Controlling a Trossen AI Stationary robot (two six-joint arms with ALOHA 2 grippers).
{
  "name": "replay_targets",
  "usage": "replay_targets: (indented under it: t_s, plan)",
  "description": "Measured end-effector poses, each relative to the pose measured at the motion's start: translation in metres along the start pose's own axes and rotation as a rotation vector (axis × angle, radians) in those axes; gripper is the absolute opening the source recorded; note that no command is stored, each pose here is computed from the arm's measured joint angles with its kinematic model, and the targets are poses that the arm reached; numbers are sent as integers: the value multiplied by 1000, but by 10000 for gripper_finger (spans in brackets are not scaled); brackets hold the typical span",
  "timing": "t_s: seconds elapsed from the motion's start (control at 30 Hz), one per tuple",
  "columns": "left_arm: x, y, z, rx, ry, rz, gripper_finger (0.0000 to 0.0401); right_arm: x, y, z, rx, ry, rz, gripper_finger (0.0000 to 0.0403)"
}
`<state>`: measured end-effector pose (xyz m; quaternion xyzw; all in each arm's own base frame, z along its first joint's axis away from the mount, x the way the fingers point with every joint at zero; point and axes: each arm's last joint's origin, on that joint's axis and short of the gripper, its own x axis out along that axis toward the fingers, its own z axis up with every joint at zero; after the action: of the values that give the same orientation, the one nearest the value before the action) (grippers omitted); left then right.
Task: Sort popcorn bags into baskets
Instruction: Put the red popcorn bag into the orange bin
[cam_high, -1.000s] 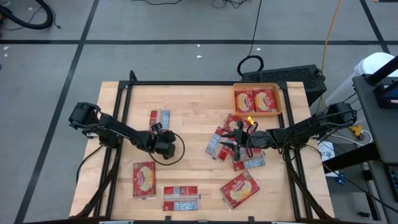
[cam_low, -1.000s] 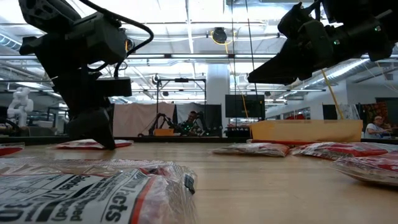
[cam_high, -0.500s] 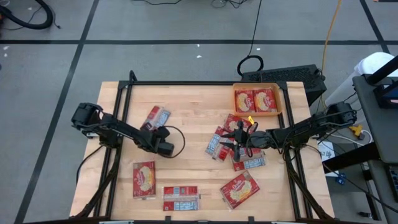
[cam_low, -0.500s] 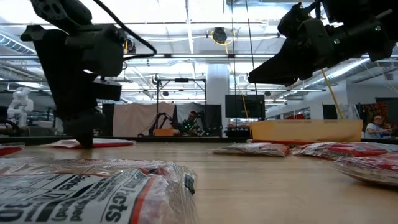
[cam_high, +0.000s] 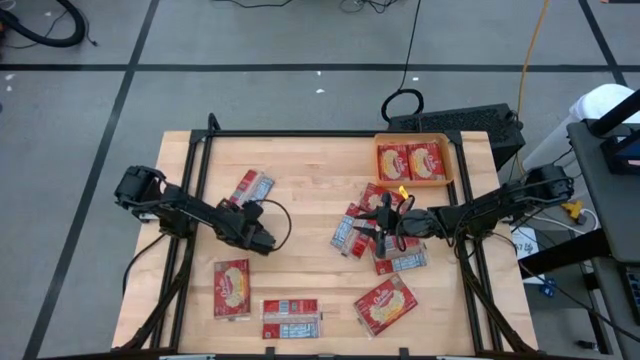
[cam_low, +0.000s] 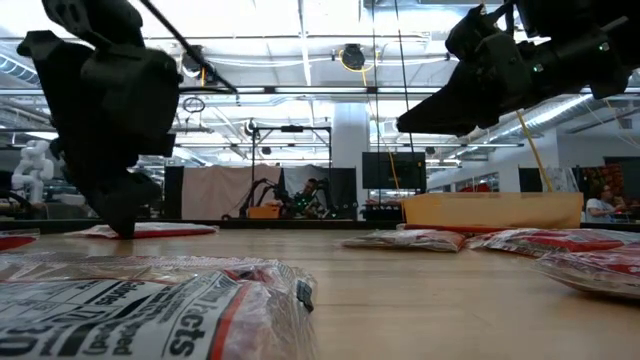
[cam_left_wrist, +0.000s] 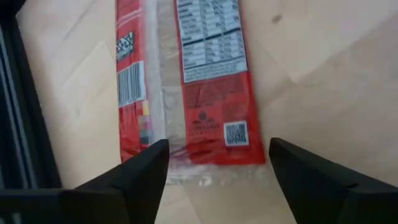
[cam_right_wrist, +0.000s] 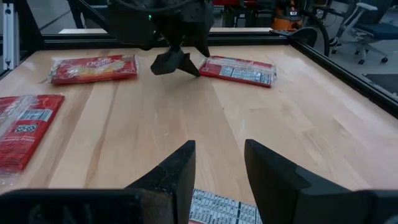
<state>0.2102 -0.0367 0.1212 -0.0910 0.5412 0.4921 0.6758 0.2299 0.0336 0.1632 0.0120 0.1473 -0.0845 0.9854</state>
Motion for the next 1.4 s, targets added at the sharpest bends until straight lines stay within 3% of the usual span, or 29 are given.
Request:
replay_targets:
  t_s: [0.13,0.27,0.53,0.57,0.83,1.07,1.23,1.4]
  plan:
    - [14,3,-3,-80,-22,-20,269,0,-1,0,2,0,-4,132]
    - [21,4,-4,-84,-41,-37,222,0,-1,0,3,0,-2,132]
    - [22,1,-4,49,-25,-66,27,0,-1,1,11,-15,1,132]
    - [22,1,-4,52,-24,-61,16,0,-1,2,16,-18,1,132]
    - [5,-3,9,142,-25,-98,4,0,0,7,65,-72,8,132]
    - [-36,3,33,199,-187,-238,2,5,2,19,70,-106,-15,132]
    - [-59,19,43,198,-292,-341,1,28,11,27,-28,-45,-29,132]
    - [-76,37,47,186,-366,-414,1,67,22,31,-175,31,-112,145]
